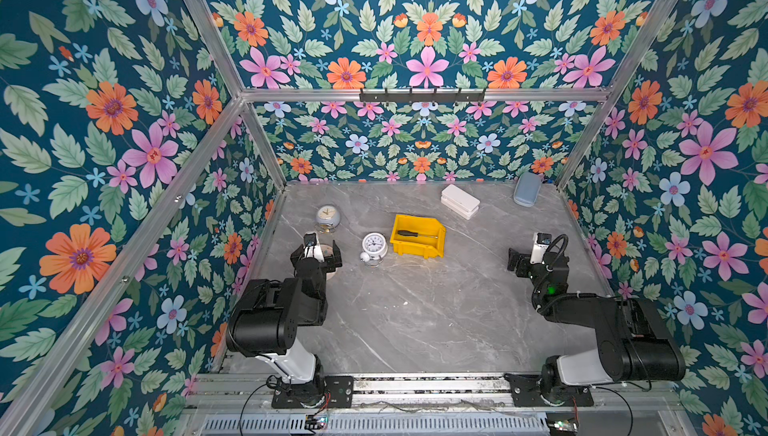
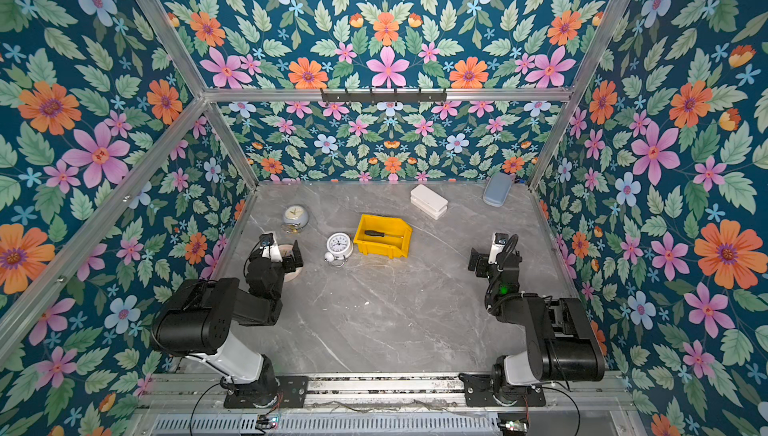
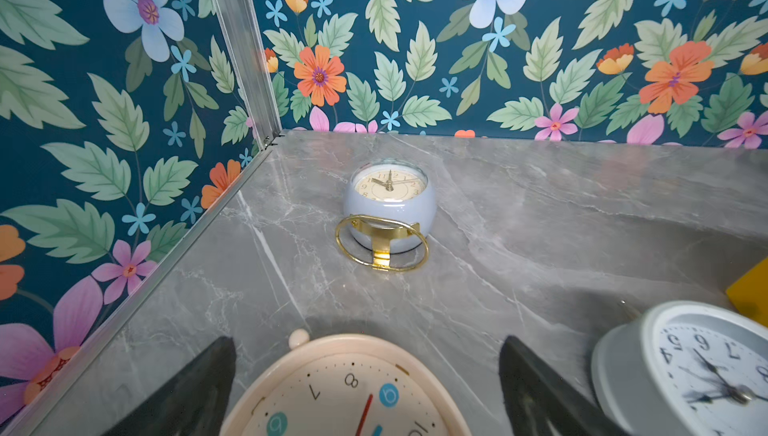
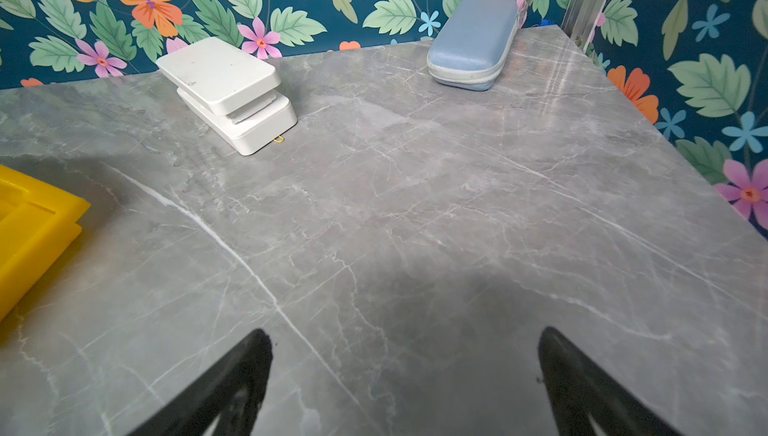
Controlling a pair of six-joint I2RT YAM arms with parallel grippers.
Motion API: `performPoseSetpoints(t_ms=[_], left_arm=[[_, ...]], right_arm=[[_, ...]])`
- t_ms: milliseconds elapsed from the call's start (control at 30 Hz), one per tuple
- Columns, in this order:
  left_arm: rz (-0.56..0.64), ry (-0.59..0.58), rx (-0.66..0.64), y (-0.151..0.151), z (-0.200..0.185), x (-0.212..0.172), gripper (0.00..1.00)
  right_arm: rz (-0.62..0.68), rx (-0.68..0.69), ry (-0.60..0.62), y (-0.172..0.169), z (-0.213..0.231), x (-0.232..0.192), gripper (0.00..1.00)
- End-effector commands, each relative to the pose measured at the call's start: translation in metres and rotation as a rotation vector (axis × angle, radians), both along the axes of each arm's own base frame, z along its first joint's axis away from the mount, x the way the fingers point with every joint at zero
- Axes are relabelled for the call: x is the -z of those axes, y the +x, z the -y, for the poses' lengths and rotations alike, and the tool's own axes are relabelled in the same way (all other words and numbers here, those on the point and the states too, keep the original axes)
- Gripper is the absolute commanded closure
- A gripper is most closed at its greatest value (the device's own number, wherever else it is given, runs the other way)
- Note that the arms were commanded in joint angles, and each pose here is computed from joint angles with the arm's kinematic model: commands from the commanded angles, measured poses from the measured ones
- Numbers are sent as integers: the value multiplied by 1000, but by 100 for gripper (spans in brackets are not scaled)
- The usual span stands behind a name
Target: Put the screwdriver in the bin
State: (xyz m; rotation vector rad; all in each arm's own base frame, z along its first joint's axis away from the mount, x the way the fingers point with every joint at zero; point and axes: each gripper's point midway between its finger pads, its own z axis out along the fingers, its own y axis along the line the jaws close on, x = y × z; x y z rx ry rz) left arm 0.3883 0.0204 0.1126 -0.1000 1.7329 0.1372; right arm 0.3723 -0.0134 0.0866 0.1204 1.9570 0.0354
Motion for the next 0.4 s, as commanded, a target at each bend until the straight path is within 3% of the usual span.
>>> performPoseSetpoints(t_ms=[0,367], left_arm=[[0,-6,2,1,0,0,0],[-2,-7,6,1,1,0,0]], right_arm=[[37,-11,0,4,-2,-9,1],[38,-11,0,4,-2,-9,1]])
